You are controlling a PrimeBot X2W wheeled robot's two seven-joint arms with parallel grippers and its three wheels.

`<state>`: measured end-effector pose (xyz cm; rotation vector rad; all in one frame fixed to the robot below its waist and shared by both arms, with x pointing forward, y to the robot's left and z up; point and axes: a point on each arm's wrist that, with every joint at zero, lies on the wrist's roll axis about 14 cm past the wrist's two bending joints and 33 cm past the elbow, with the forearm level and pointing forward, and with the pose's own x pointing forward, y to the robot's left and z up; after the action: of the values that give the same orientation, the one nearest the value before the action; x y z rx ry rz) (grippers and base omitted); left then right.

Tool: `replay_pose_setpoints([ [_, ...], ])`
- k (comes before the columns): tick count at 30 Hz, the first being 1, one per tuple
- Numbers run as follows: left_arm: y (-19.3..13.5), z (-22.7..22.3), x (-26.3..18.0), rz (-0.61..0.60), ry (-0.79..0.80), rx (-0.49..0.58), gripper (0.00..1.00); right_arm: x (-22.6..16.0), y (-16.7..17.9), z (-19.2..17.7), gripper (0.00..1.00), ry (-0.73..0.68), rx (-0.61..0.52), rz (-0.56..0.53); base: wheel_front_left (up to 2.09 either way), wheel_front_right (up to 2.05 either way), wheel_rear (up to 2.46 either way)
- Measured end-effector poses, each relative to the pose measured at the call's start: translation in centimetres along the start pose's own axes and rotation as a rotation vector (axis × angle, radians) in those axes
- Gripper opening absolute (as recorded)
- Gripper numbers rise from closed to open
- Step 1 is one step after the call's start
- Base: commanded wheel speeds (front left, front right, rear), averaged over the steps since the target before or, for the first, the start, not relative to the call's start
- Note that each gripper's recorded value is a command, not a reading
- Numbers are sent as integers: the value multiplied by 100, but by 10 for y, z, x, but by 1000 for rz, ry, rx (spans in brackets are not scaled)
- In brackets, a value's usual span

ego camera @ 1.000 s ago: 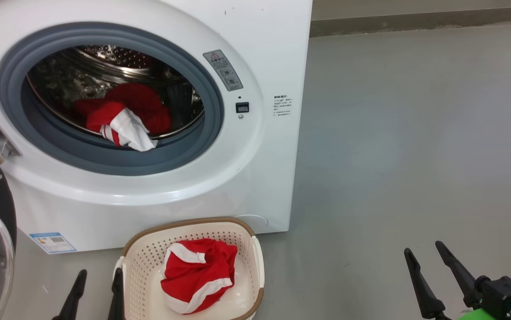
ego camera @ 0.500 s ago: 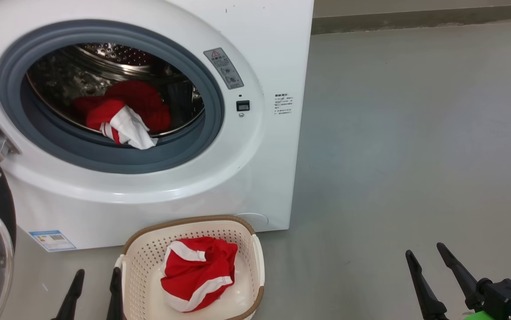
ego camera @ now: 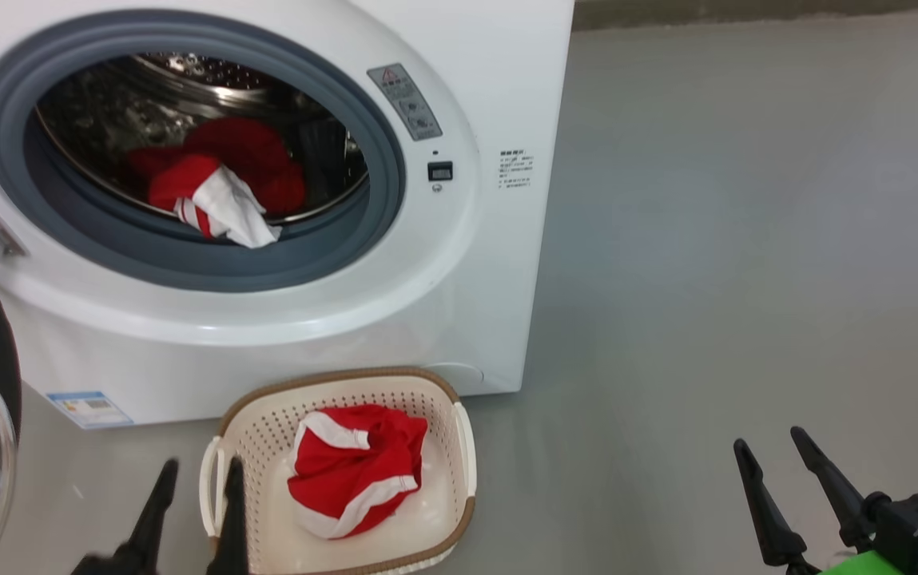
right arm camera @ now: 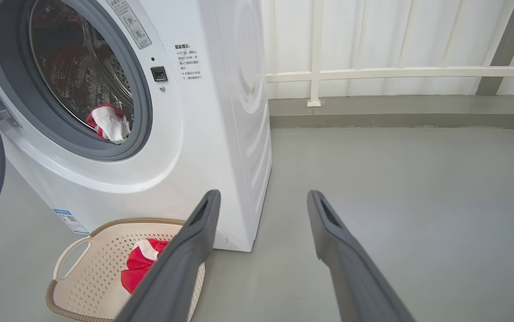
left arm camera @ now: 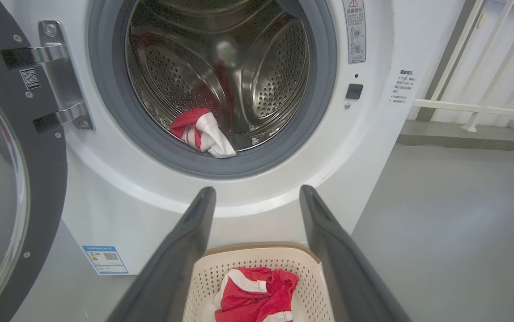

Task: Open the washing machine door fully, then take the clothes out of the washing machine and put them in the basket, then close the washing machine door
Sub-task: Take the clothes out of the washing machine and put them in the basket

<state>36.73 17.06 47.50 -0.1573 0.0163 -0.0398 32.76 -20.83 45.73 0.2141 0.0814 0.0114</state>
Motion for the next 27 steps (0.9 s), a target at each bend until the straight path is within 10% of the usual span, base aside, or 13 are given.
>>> replay_pose_setpoints([
  [27,-32,-44,218,-41,143,-51,100,95,8,-32,100,64,41,10,0,0,0],
])
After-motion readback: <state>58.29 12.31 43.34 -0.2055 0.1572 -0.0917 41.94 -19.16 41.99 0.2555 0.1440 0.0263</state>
